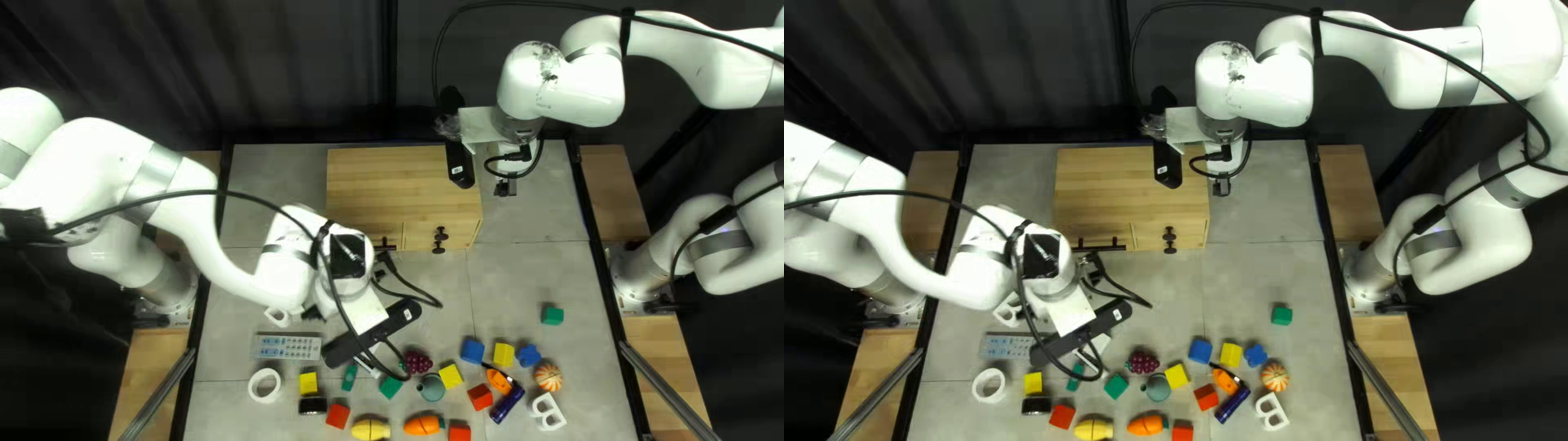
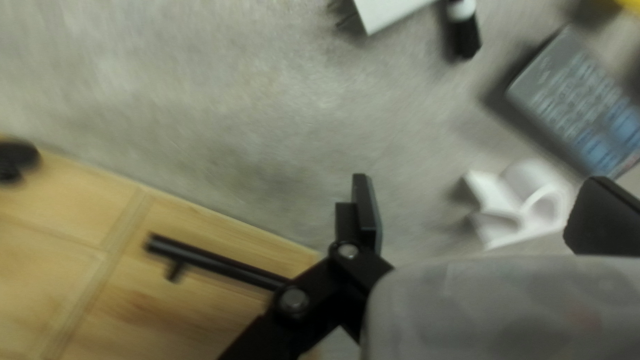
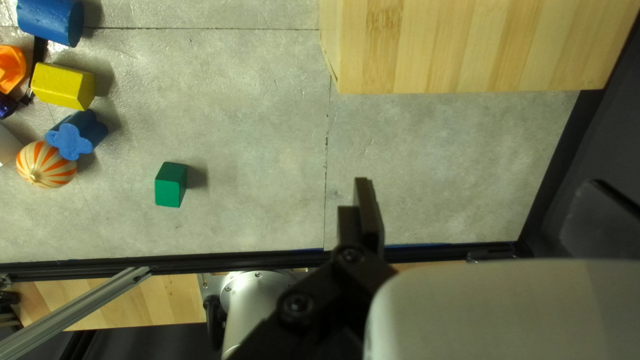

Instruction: Open drawers and place objects into drawer and close

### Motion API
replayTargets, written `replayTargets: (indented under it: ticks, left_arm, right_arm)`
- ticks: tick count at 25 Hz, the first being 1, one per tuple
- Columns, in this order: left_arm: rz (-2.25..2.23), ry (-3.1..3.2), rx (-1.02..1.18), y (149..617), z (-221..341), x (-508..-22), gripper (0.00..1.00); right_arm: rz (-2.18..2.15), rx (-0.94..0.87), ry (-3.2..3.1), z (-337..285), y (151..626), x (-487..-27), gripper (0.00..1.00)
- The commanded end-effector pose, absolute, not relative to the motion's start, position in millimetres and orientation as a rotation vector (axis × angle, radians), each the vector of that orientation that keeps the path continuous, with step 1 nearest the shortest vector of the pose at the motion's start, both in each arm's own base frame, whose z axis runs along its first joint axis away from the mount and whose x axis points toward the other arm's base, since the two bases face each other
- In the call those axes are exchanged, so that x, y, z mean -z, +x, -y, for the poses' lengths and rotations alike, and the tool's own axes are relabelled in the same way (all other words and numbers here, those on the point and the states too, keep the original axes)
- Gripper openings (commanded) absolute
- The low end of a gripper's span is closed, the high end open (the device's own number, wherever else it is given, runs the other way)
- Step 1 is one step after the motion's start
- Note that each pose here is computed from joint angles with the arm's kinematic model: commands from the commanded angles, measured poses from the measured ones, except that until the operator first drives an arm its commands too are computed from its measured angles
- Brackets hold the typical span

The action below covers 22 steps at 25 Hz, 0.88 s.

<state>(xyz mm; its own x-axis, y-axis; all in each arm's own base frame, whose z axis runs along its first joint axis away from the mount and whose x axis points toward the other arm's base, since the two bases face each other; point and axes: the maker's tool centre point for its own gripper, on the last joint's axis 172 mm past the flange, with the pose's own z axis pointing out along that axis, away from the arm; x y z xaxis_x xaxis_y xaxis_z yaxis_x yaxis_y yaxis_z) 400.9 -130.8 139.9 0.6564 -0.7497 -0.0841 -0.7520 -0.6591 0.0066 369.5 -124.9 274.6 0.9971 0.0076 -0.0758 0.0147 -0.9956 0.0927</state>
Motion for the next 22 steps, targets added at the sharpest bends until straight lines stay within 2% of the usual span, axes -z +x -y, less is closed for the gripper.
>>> replayTargets:
  ticks: [1, 7, 12, 22]
  left_arm:
    - [-1.275, -2.835, -0.121, 399.8, 134.6, -140.6, 1.0]
    - [-1.275, -2.835, -0.121, 399.8, 134.6, -140.6, 1.0]
    - [-1.278, -2.852, -0.044, 405.1, 145.2, -111.2, 1.0]
    - [-0.469, -3.089, -0.08, 412.4, 110.8, -106.2, 1.0]
  right_arm:
    - [-0.017, 0.115, 3.046, 124.9, 369.5, -274.6, 1.0]
    - [-0.017, 0.115, 3.046, 124.9, 369.5, -274.6, 1.0]
    - [-0.017, 0.115, 3.046, 124.9, 369.5, -274.6, 1.0]
    - [-0.017, 0.115, 3.046, 124.9, 369.5, -274.6, 1.0]
